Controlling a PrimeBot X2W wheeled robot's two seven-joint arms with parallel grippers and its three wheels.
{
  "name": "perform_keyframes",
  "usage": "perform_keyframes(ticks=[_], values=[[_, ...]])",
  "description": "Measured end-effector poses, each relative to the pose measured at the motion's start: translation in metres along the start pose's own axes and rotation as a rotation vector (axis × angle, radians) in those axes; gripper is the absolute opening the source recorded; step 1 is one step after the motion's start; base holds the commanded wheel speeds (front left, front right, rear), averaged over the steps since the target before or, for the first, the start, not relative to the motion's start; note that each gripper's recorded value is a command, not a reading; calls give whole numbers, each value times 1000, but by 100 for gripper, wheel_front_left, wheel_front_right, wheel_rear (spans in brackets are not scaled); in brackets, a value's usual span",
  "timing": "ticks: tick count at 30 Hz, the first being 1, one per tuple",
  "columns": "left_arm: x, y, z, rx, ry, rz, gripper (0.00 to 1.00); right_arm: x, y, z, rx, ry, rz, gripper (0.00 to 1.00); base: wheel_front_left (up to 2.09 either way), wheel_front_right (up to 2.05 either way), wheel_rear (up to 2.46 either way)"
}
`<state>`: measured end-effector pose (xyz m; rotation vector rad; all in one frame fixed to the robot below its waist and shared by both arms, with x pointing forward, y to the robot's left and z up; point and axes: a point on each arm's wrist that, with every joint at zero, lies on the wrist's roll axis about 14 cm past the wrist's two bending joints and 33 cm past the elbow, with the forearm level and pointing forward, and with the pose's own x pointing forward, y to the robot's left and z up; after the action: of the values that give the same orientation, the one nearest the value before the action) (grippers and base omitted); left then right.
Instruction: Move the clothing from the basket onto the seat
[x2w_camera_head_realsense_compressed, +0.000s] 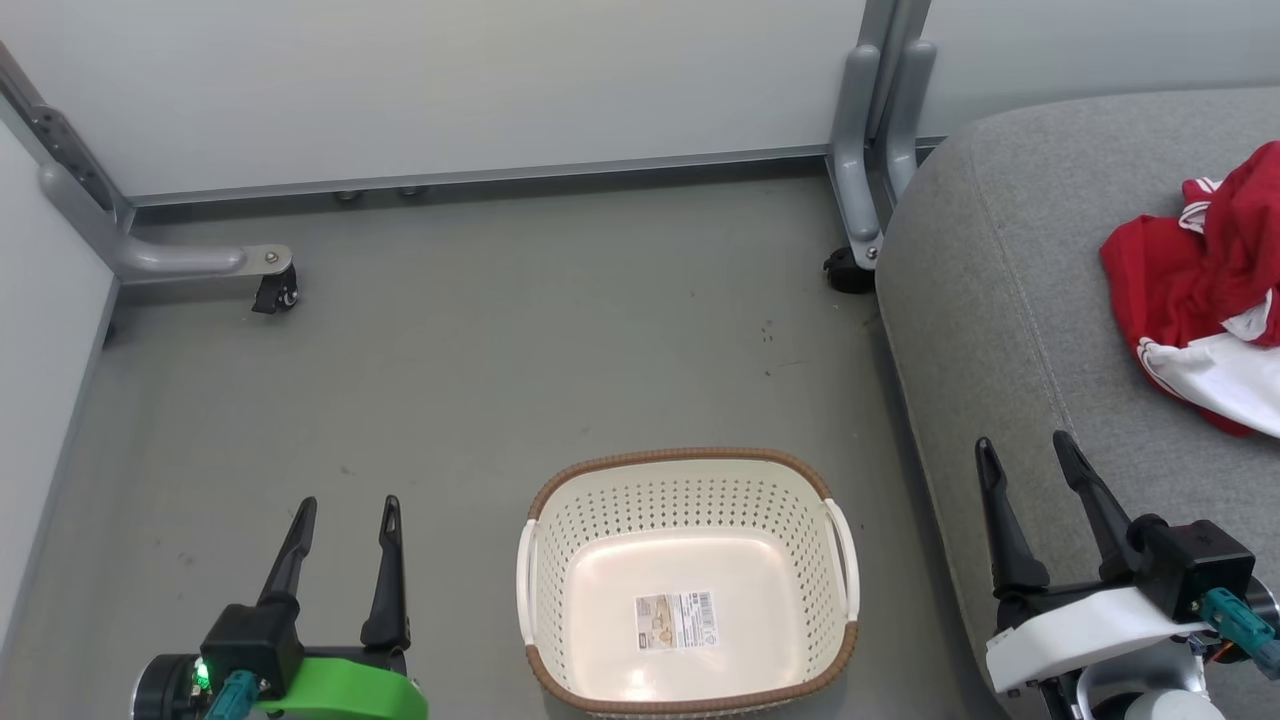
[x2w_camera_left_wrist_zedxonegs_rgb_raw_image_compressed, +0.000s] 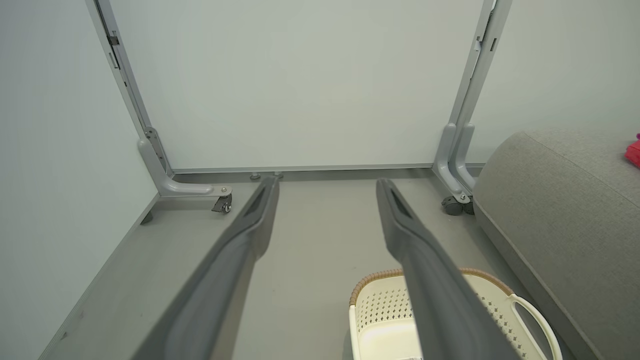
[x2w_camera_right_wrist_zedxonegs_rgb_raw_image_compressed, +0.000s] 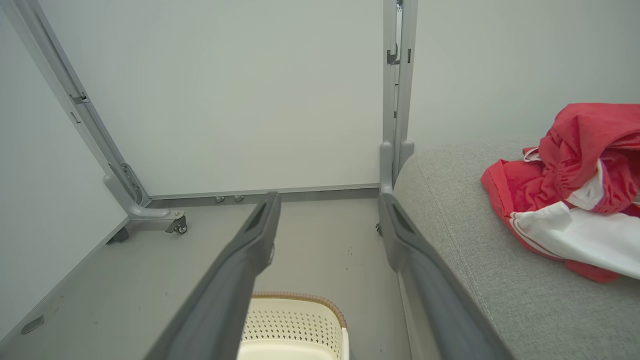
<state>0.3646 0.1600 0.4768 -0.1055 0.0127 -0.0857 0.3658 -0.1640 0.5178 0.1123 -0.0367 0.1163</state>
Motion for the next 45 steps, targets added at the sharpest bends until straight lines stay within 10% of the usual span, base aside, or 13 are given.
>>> perform_keyframes(ticks=[2, 3, 45], values=[[0, 0, -1, 6, 3, 0, 100, 0, 0, -1, 2, 3, 0, 100, 0, 0, 0], [0, 0, -3, 12, 8, -1, 0, 0, 0, -2, 7, 6, -2, 0, 0, 0, 0], [1, 29, -16, -630, 87, 158, 0, 5, -19, -22, 649, 42, -93, 0, 0, 0, 0]])
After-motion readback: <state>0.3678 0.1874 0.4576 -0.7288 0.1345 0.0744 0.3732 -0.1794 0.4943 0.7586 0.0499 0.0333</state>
